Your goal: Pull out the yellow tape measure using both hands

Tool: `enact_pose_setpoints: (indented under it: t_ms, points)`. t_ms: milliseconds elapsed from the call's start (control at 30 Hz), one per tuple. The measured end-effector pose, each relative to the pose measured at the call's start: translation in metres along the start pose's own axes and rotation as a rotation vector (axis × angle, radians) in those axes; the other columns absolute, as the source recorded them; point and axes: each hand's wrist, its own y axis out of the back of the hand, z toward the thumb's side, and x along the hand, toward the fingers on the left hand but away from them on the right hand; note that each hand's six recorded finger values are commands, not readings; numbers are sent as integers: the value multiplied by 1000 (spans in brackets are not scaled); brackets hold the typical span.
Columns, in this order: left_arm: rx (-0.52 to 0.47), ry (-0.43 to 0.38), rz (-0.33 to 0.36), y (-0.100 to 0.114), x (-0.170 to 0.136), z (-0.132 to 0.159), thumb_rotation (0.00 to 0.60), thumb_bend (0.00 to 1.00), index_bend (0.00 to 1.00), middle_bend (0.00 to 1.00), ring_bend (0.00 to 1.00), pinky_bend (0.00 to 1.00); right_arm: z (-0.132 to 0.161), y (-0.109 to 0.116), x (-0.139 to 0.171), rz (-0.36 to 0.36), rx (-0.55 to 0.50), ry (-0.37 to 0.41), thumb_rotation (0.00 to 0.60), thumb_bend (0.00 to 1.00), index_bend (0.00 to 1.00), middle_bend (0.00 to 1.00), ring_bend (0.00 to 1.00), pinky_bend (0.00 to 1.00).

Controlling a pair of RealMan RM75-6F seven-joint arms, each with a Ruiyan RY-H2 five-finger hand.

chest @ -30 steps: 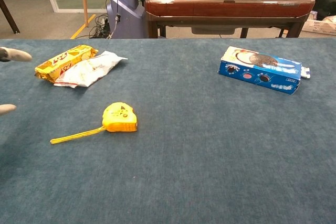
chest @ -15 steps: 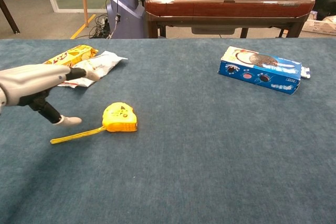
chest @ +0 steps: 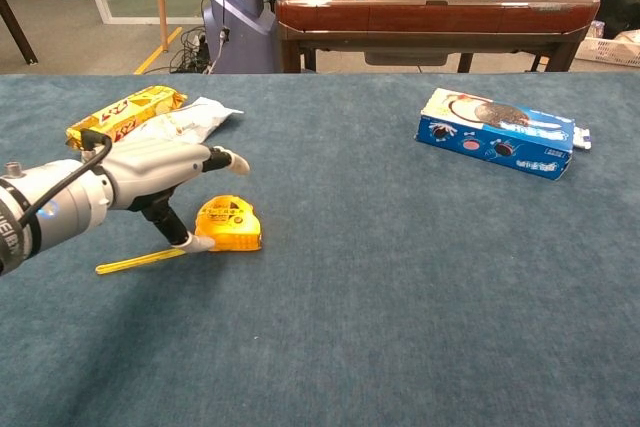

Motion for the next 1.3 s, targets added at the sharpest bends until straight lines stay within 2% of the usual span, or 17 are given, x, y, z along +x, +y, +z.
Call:
enact_pose_setpoints:
  t_ms: [300,767,1000,1300]
  points:
    - [7,18,-20,-7,12,0,600,234,145,94,63,67,-7,0,1,0,-2,-18,600,235,115,197,71,72]
    - [-22,52,-26,-12,24,-10,600,233,184,123,64,67,-17,-2,3,-2,0,-44,600,236,115,197,71,72]
    - [-16,33,-28,-14,26,-1,600,233,230,172,91,67,-19,-3,4,7,3,-48,600,235,115,197,71,73]
    - [-12,48,-31,-15,31,-2,600,233,277,232,125,67,-25,-3,6,9,8,-65,600,236,115,197,71,73]
